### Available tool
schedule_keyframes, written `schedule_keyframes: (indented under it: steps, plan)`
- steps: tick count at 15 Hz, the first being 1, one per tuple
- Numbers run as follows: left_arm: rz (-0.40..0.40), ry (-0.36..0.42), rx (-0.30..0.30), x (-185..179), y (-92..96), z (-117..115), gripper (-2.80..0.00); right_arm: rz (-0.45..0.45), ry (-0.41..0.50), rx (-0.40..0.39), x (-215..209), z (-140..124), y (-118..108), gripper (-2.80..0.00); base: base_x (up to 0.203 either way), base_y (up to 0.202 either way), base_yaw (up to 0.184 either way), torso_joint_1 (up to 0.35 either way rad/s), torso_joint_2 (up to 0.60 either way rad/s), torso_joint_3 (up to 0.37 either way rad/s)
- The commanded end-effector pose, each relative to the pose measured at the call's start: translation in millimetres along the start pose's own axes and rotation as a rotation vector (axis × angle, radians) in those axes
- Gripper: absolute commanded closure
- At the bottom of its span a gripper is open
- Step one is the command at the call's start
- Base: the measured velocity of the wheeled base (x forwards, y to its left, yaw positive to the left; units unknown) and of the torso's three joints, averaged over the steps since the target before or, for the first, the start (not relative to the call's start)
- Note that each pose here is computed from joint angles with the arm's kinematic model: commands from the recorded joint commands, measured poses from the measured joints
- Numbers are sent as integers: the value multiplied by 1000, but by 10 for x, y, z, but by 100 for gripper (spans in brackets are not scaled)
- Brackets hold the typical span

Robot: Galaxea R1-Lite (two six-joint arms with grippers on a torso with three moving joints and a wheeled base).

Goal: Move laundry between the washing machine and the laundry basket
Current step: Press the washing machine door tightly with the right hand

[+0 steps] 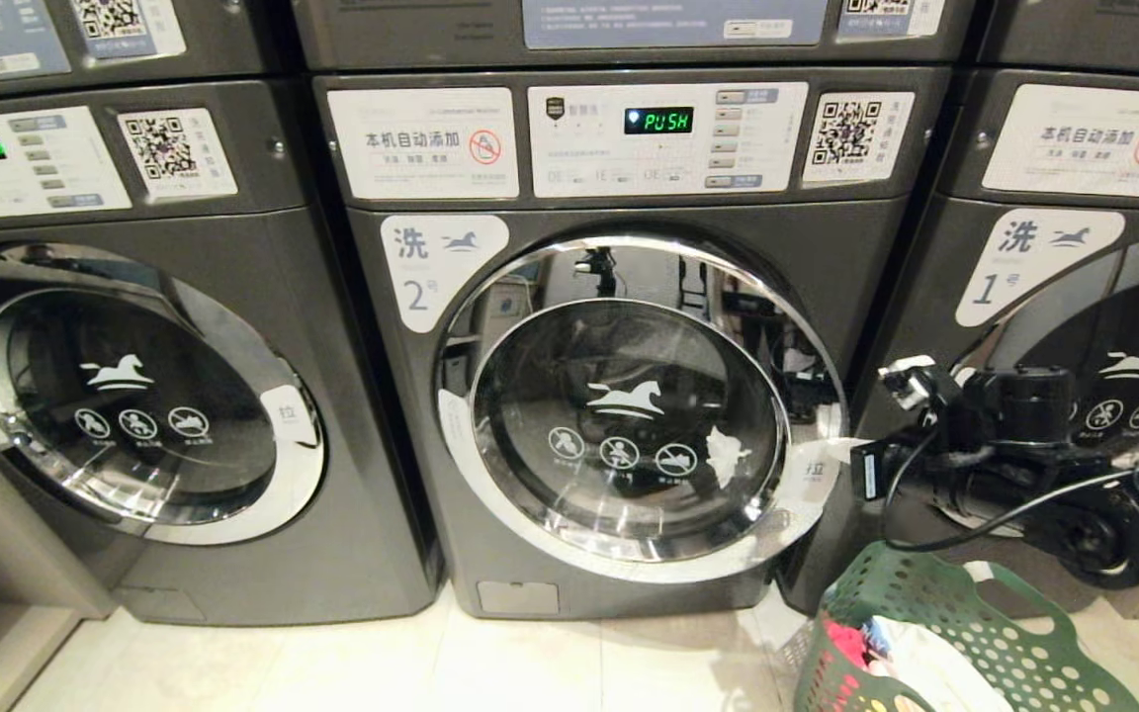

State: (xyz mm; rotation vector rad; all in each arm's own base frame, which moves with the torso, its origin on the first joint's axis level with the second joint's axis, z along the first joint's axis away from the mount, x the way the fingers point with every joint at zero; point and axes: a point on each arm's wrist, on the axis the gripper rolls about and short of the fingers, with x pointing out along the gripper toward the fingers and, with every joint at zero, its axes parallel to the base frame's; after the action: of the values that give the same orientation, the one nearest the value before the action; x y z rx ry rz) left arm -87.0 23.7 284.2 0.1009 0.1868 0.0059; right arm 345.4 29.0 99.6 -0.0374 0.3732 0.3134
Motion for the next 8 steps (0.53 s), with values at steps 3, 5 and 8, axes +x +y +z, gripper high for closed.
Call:
schedule_keyframes:
  steps: [3, 5, 8]
  plan:
    - [-1, 31, 37, 10, -114, -92, 0, 7, 18, -2, 398, -187, -64, 0, 0, 0, 0, 0, 0, 0]
    - [-11, 43, 65, 15, -181, -171, 0, -6, -14, -9, 534, -123, -107, 0, 0, 0, 0, 0, 0, 0]
    - [-4, 31, 95, -35, -291, -288, 0, -66, -79, -18, 741, 24, -183, 0, 0, 0, 0, 0, 0, 0]
